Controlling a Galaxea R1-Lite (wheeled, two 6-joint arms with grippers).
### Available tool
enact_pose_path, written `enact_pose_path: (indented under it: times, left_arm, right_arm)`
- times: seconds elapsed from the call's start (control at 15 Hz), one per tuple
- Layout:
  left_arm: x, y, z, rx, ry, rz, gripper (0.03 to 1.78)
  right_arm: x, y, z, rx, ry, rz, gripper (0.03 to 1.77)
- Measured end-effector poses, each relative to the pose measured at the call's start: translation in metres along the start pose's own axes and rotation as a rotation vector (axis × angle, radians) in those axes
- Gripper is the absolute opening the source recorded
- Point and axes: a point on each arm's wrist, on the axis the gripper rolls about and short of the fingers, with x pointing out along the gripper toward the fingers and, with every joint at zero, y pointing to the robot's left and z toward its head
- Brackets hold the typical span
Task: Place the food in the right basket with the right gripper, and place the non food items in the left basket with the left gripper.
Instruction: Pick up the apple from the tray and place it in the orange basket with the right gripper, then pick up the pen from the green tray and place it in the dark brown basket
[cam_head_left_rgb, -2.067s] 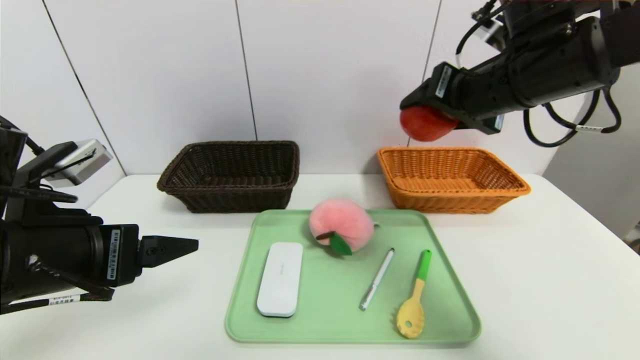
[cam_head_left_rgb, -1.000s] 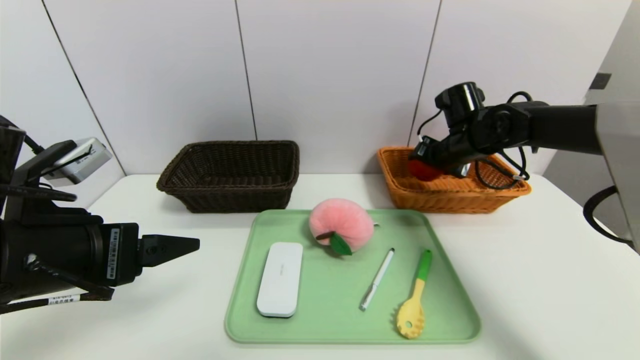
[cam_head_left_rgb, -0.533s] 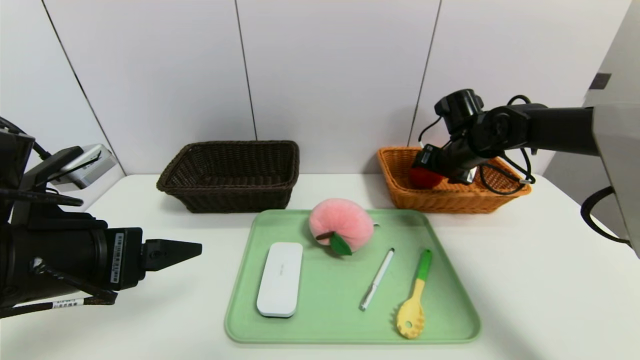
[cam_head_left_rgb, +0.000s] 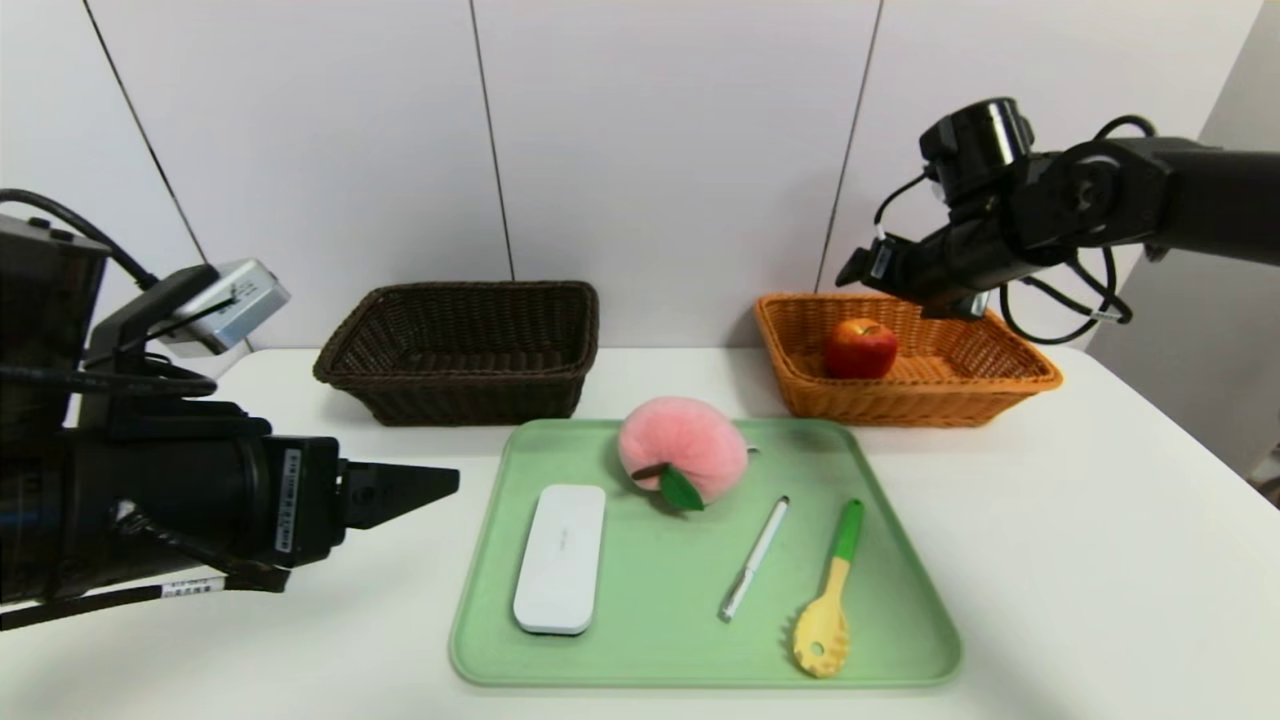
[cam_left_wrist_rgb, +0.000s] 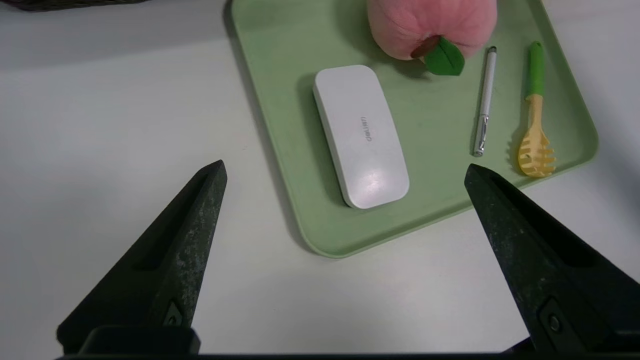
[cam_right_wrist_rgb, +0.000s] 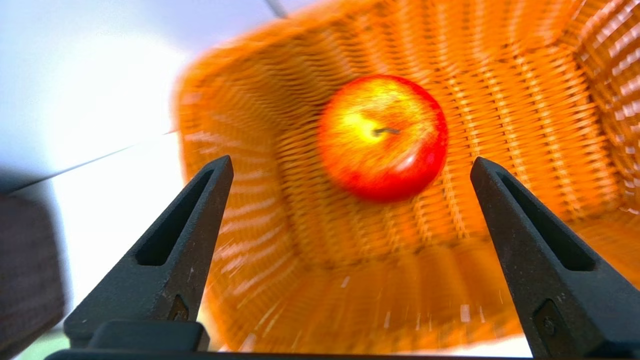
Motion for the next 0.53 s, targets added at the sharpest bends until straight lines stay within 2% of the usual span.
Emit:
enact_pose_path:
  times: [0.2,0.4,0.53]
  left_arm:
    - [0.018,-0.022,0.008,0.046,0.023,-0.028,1.69]
    - [0.039,-0.049,0.011,0.098,0.056,-0.063,1.69]
    - [0.052,-0.070,0.009,0.138,0.083,-0.093,1.69]
  right_arm:
    - [-0.063,0.006,0.010,-0.102,-0.038,0.052,1.66]
    - [-0.124,-0.001,0.019,-0.271,-0.075,0.143,1.68]
    - [-0.153,-0.013,0.016,-0.356,-0.028,0.193,1.69]
